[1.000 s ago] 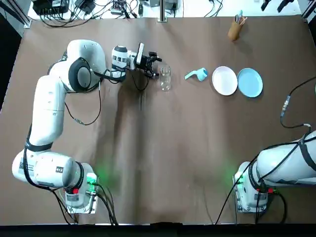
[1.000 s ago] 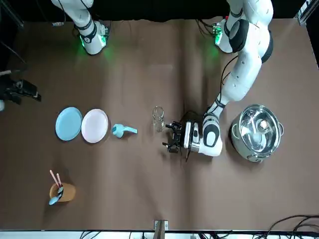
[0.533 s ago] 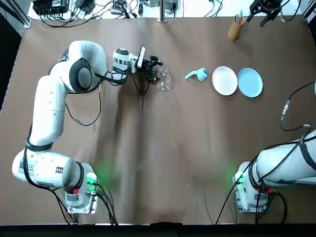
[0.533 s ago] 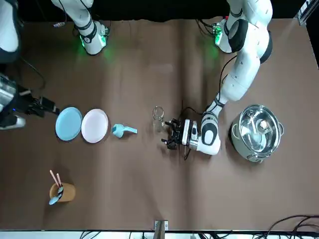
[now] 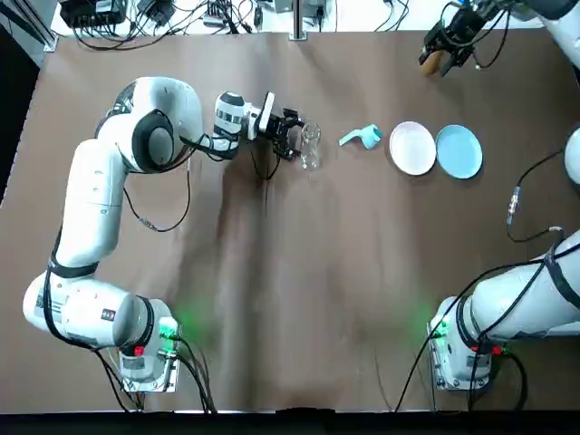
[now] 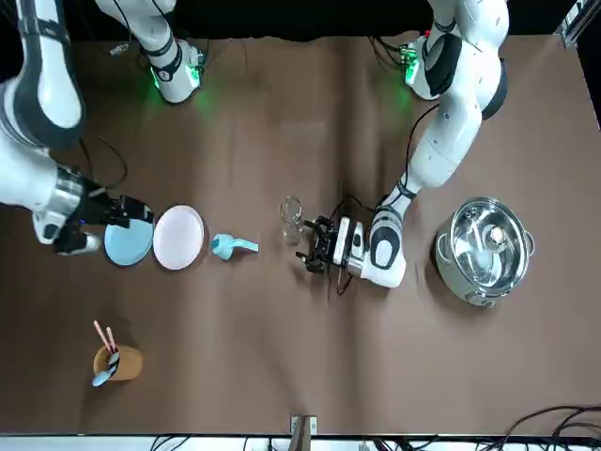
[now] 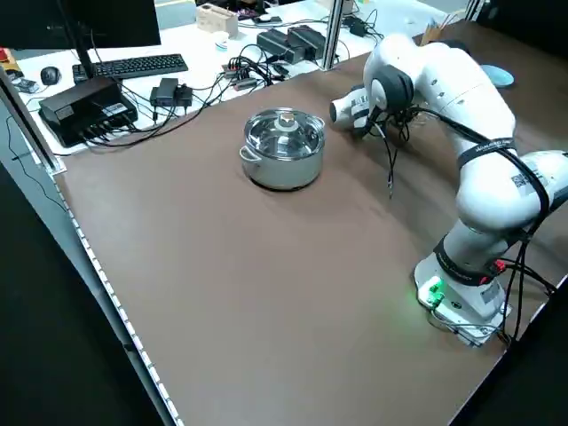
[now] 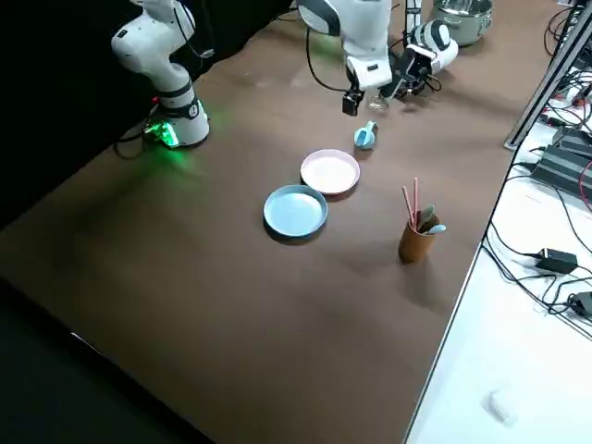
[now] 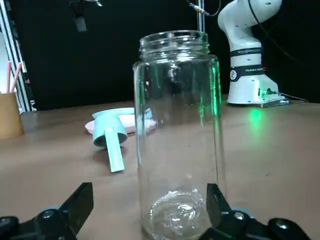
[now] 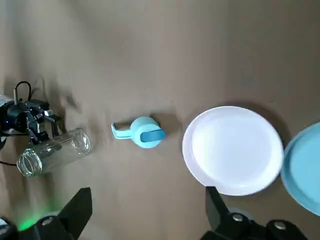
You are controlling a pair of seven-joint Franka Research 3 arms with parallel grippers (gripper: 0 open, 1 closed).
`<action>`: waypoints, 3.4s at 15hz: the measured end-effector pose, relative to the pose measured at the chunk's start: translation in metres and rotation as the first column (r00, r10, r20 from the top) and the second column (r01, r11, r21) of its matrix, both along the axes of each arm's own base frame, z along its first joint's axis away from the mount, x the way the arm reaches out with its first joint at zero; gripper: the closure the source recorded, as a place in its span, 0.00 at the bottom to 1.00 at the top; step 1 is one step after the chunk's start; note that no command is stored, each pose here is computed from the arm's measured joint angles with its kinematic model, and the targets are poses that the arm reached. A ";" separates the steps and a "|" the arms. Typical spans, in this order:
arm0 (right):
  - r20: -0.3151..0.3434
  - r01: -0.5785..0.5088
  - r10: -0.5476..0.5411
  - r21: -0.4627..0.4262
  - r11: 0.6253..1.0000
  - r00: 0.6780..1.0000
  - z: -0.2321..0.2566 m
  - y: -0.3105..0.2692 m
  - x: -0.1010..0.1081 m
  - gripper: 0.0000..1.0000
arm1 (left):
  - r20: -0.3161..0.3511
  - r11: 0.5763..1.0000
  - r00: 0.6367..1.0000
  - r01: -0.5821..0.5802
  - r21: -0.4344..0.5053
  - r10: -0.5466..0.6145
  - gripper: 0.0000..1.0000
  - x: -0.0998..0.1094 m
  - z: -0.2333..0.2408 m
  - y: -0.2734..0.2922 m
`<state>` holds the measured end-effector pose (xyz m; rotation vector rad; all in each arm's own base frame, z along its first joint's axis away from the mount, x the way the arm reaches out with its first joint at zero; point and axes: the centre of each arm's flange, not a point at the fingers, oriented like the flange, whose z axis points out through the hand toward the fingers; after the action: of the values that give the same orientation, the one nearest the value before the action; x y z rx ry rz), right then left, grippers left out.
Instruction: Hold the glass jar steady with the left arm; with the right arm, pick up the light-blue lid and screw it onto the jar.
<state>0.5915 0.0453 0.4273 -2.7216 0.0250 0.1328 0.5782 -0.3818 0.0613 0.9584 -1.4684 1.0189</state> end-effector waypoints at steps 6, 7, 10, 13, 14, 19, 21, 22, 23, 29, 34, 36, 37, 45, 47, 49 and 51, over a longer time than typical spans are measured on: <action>-0.057 -0.042 0.043 0.030 0.999 0.997 -0.068 0.037 0.010 0.00 | 0.020 0.999 0.999 0.032 -0.007 -0.032 0.00 -0.014 -0.004 -0.015; -0.064 -0.033 0.037 0.053 0.998 0.997 -0.073 0.038 0.011 0.00 | 0.019 0.999 0.999 0.036 -0.007 -0.036 0.00 -0.017 -0.006 -0.016; -0.084 0.019 -0.010 0.111 0.994 0.996 -0.077 0.040 0.012 0.00 | 0.012 0.999 0.999 0.046 -0.006 -0.046 0.00 -0.024 -0.013 -0.021; -0.180 0.255 -0.240 0.064 0.965 0.954 -0.078 0.034 0.015 0.00 | 0.006 0.998 0.998 0.057 -0.007 -0.057 0.00 -0.032 -0.015 -0.030; -0.213 0.333 -0.318 0.040 0.942 0.924 -0.080 0.032 0.015 0.00 | 0.002 0.998 0.998 0.057 -0.009 -0.057 0.00 -0.034 -0.016 -0.033; -0.324 0.645 -0.631 -0.079 0.760 0.704 -0.090 0.034 0.020 0.00 | -0.012 0.999 0.999 0.048 -0.008 -0.048 0.00 -0.045 -0.019 -0.050; -0.362 0.725 -0.701 -0.090 0.683 0.615 -0.106 0.041 0.021 0.00 | -0.014 0.999 0.999 0.046 -0.005 -0.046 0.00 -0.046 -0.020 -0.051; -0.383 0.756 -0.723 -0.091 0.649 0.575 -0.117 0.044 0.020 0.00 | -0.014 0.999 0.999 0.044 -0.003 -0.044 0.00 -0.046 -0.021 -0.051; -0.409 0.778 -0.736 -0.092 0.621 0.539 -0.128 0.046 0.017 0.00 | -0.013 0.999 0.999 0.043 -0.001 -0.043 0.00 -0.046 -0.021 -0.051; -0.503 0.820 -0.772 -0.193 0.539 0.389 -0.175 0.052 -0.011 0.00 | -0.027 1.000 0.999 0.019 0.003 -0.019 0.07 -0.045 -0.021 -0.052; -0.580 0.832 -0.763 -0.245 0.498 0.286 -0.213 0.049 -0.022 0.01 | -0.027 1.000 1.000 0.017 0.004 -0.017 0.07 -0.045 -0.021 -0.053; -0.594 0.834 -0.761 -0.258 0.487 0.260 -0.226 0.050 -0.024 0.02 | -0.026 1.000 1.000 0.017 0.004 -0.017 0.07 -0.045 -0.021 -0.053; -0.596 0.834 -0.761 -0.261 0.486 0.256 -0.229 0.050 -0.023 0.02 | -0.026 1.000 1.000 0.017 0.005 -0.016 0.07 -0.045 -0.021 -0.053; -0.628 0.848 -0.747 -0.256 0.464 0.219 -0.247 0.061 -0.011 0.01 | -0.011 1.000 1.000 0.007 0.019 -0.007 0.07 -0.043 -0.018 -0.055; -0.635 0.848 -0.743 -0.256 0.463 0.214 -0.251 0.066 -0.010 0.02 | -0.006 1.000 1.000 0.004 0.025 -0.003 0.07 -0.042 -0.017 -0.056; -0.638 0.847 -0.741 -0.260 0.464 0.210 -0.256 0.069 -0.010 0.02 | -0.005 1.000 1.000 0.003 0.026 -0.003 0.07 -0.042 -0.016 -0.056; -0.644 0.846 -0.738 -0.265 0.463 0.202 -0.261 0.073 -0.011 0.02 | -0.005 1.000 1.000 0.003 0.026 -0.003 0.07 -0.042 -0.016 -0.056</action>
<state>0.5808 0.1184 0.1662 -1.9496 1.5800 0.7916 0.5364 -0.4375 0.0450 0.9762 -1.4819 0.9973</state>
